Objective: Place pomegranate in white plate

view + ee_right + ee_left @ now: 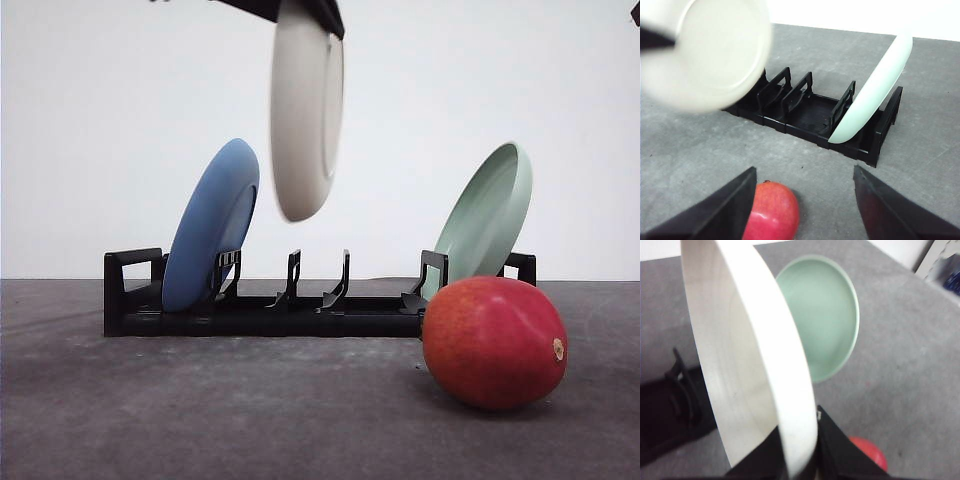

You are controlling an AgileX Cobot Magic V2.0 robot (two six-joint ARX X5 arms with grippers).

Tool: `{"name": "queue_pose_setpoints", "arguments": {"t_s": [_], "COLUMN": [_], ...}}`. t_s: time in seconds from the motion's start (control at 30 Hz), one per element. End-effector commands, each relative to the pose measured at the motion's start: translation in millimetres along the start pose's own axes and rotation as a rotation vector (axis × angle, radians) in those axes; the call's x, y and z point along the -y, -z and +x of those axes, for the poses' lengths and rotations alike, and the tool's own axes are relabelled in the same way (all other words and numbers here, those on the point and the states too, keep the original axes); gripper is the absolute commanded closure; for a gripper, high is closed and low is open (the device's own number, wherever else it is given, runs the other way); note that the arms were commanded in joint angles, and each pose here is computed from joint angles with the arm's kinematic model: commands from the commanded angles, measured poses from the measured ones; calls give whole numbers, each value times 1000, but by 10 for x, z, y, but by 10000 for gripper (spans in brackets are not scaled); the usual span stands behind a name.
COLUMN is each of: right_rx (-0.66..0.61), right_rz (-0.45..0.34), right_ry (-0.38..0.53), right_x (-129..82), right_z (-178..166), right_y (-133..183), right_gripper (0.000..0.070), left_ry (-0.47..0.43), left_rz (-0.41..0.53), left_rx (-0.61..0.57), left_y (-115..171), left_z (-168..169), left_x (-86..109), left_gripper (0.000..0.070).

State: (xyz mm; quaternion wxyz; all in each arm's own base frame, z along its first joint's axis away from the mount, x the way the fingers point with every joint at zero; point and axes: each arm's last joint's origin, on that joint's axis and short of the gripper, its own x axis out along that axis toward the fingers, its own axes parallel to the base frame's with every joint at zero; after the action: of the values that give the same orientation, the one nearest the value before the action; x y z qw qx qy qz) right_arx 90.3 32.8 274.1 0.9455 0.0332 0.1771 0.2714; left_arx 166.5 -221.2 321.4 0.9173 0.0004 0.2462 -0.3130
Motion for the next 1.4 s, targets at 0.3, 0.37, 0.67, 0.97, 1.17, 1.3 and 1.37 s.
{"name": "queue_pose_setpoints", "arguments": {"t_s": [0.3,0.37,0.67,0.97,1.17,1.3,1.37], "right_rx": [22,22,22,22,22,22,22], "right_rz": [0,0,1,1,0,-1,-1], "right_ry": [-5,-5,-5,-6,-5,-6,-6], "right_x": [-15,-15,-15,-15,-15,-15,-15], "right_z": [-22,-22,-22,-22,-22,-22,-22], "right_y": [-56,-56,-56,-56,-56,-56,-56], "right_gripper": [311,311,311,311,311,311,311], "left_ry": [-17,-10,-1,-36,-85,-79,-74], "left_rz": [135,186,566,997,1211,1268,1278], "left_rx": [-1,-24,-191,-356,-468,-500,-508], "left_y": [708,815,1061,1310,1521,1613,1638], "left_z": [-240,-257,-217,58,282,392,428], "left_x": [127,122,139,194,288,366,398], "left_gripper": [690,690,690,690,690,687,673]}}
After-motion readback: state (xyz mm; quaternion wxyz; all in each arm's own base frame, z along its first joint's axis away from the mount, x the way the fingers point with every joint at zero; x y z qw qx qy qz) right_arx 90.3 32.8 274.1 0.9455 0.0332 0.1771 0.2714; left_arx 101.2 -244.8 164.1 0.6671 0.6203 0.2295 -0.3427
